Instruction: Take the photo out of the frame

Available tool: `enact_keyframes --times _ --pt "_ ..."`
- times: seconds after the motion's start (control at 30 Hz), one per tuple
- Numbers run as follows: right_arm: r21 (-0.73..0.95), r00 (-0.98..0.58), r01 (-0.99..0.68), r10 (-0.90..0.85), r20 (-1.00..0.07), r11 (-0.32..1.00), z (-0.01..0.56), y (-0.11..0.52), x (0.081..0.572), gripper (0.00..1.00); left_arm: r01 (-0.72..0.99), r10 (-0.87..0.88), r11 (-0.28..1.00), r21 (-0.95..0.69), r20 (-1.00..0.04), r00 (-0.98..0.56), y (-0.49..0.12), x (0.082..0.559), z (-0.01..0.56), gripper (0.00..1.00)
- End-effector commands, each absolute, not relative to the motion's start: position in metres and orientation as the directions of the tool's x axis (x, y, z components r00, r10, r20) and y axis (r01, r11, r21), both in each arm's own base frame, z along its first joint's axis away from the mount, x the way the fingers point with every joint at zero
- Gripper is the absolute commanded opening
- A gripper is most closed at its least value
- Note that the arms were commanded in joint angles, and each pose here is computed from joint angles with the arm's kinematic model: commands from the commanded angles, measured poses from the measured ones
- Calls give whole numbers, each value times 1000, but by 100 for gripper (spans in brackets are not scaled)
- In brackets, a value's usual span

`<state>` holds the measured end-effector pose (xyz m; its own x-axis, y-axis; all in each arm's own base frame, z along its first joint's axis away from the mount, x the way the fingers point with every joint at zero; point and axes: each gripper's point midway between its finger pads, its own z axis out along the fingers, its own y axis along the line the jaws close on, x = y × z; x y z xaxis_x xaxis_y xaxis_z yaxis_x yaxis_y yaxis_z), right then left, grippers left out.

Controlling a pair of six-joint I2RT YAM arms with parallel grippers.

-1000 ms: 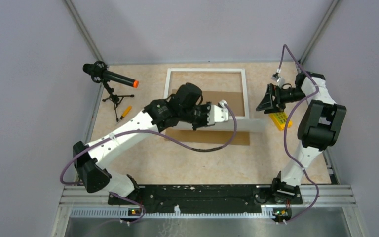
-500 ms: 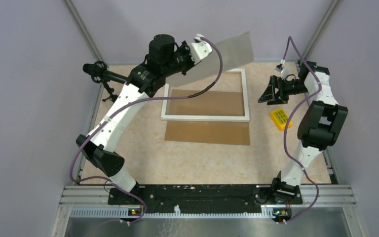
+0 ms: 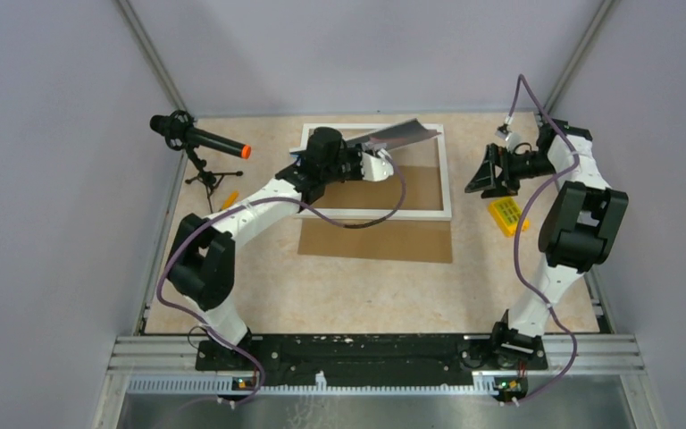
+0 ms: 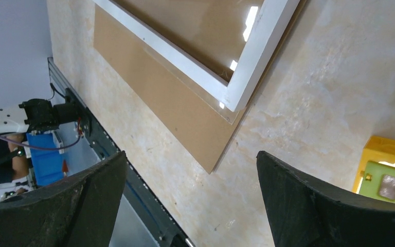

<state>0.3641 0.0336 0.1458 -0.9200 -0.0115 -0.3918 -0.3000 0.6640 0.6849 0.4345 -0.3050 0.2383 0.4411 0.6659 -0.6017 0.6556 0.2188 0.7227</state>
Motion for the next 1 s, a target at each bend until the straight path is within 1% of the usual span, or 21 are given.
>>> enact_keyframes --times 0.0,0.1,0.3,0.43,0.53,0.63,0.7,0.73,0.8,0.87,0.93,0.97 --pt "669 -901 -329 -9 -434 666 158 33 360 94 650 601 133 748 -582 547 -324 425 210 0" --pt "673 -904 -327 -12 -428 664 157 34 357 94 715 586 51 697 -601 543 -327 406 168 0" --pt "683 -910 -316 -5 -415 659 155 36 354 93 758 595 -22 651 -601 534 -332 394 119 0" --pt "685 -913 -308 -4 -407 661 152 35 353 93 764 595 -79 640 -584 551 -335 389 100 0" --pt "682 -916 -306 -8 -402 664 151 35 351 93 785 577 -155 600 -590 565 -336 373 91 0" --pt "679 -914 -310 -12 -406 666 151 35 350 93 814 571 -187 550 -613 545 -333 358 85 0" --pt "678 -914 -311 -12 -407 666 150 35 349 93 817 574 -188 545 -613 542 -333 357 84 0" --pt "680 -914 -309 -11 -405 665 150 35 349 93 818 581 -186 544 -611 538 -332 358 82 2" --pt "685 -917 -304 -7 -400 662 149 36 349 93 828 597 -179 531 -610 521 -331 361 79 12" --pt "686 -917 -303 -8 -398 661 149 36 348 93 852 618 -163 497 -622 481 -332 364 79 32" --pt "683 -917 -305 -10 -399 664 148 36 348 93 887 654 -138 440 -633 416 -330 365 75 46" --pt "683 -916 -306 -10 -401 663 149 36 348 93 897 665 -127 424 -634 394 -329 366 74 51"
